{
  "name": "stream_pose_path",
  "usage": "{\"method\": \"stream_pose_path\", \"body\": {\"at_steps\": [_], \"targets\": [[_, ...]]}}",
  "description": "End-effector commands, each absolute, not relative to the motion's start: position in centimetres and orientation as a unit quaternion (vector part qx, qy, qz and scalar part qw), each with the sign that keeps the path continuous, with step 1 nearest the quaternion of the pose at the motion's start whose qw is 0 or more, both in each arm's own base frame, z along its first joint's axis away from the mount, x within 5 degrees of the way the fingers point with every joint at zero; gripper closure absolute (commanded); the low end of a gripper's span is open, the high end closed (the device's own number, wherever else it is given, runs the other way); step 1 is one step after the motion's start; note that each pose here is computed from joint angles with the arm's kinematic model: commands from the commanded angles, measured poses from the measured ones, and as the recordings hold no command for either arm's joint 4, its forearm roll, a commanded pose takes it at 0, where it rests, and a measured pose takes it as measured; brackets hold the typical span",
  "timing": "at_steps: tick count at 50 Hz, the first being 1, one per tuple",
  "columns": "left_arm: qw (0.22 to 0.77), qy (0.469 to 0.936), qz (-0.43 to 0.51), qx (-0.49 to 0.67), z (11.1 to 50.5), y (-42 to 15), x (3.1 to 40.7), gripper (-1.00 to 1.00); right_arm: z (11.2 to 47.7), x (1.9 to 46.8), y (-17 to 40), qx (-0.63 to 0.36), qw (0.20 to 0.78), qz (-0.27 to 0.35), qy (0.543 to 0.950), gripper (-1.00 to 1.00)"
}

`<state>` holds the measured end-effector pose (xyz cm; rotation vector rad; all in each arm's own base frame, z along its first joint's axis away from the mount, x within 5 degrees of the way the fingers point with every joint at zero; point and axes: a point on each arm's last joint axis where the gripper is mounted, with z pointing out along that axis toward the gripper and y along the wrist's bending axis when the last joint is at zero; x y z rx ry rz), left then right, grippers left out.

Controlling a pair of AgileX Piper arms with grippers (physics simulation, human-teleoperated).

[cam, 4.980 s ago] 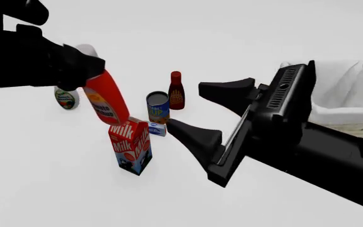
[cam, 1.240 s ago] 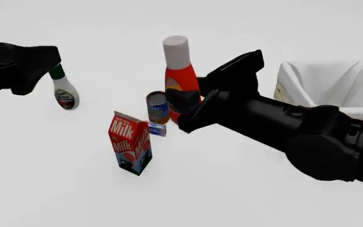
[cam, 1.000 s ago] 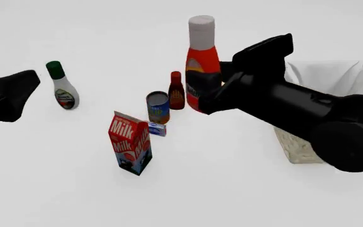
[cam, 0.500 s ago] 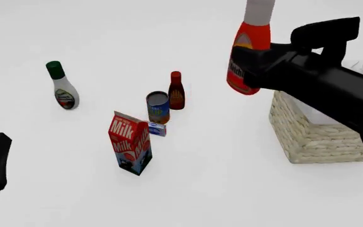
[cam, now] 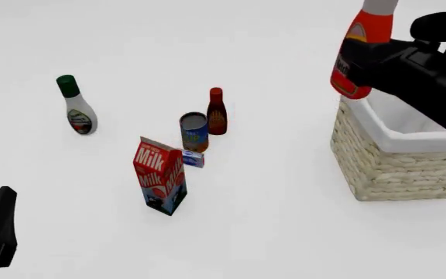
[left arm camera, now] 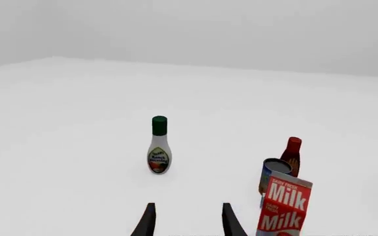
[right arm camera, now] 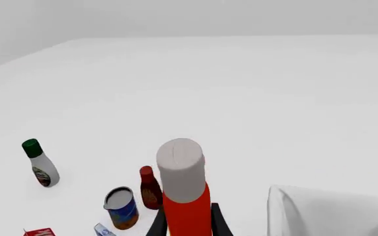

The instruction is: Pick the ketchup and place it in the basket.

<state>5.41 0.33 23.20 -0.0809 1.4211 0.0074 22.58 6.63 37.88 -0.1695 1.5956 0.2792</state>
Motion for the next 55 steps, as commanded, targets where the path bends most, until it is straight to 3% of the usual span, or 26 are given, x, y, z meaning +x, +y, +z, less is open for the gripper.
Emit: {"method": "stream_pose_path", "body": {"at_steps": [1,17,55], "targets": [[0.757,0.653,0.01,-0.029,22.6,0.3,5.4,-1.0,37.9,23.6,4.2,-0.038,0.694,0.085,0.714,1.0],[0.747,0.664,0.007,-0.034,22.1,0.3,5.7,-1.0,36.8,24.9,0.3,0.017,0.691,0.024,0.722,1.0],[0.738,0.674,0.012,-0.028,21.9,0.4,6.9,-1.0,34.6,28.5,-4.5,0.083,0.676,-0.029,0.732,1.0]]}}
